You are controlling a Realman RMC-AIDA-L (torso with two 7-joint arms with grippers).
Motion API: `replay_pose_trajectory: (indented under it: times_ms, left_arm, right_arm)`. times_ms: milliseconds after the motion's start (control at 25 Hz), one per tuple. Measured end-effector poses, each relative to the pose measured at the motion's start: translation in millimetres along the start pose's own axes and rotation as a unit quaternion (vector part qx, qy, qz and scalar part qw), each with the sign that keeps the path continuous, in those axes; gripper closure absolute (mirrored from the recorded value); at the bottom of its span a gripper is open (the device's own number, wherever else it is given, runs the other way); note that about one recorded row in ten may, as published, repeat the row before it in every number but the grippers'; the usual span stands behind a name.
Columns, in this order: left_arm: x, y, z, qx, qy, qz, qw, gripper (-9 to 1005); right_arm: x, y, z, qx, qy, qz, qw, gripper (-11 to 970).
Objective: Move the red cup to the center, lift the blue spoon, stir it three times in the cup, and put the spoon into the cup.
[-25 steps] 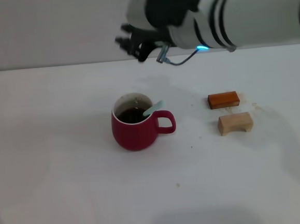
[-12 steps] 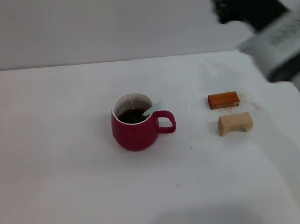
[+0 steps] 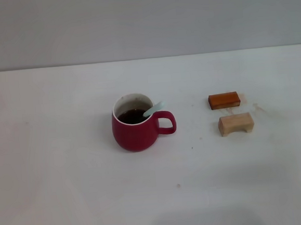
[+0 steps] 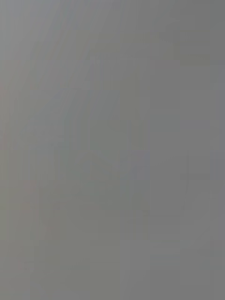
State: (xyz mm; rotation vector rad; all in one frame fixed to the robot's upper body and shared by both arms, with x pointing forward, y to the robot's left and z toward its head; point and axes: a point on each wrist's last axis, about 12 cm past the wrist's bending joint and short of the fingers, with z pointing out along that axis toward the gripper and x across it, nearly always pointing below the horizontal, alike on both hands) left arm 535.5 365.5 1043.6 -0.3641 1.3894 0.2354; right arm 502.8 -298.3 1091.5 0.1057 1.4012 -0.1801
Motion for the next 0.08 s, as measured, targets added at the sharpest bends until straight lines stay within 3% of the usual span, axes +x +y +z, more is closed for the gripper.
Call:
replay_pose_trajectory:
  times_ms: [80]
  left_arm:
    - [0.7,0.8,-0.8,-0.001,0.002,0.000,1.000,308]
  right_arm:
    - [4.3,-4.3,-3.5,0.007,0.001,-0.001,1.000,700]
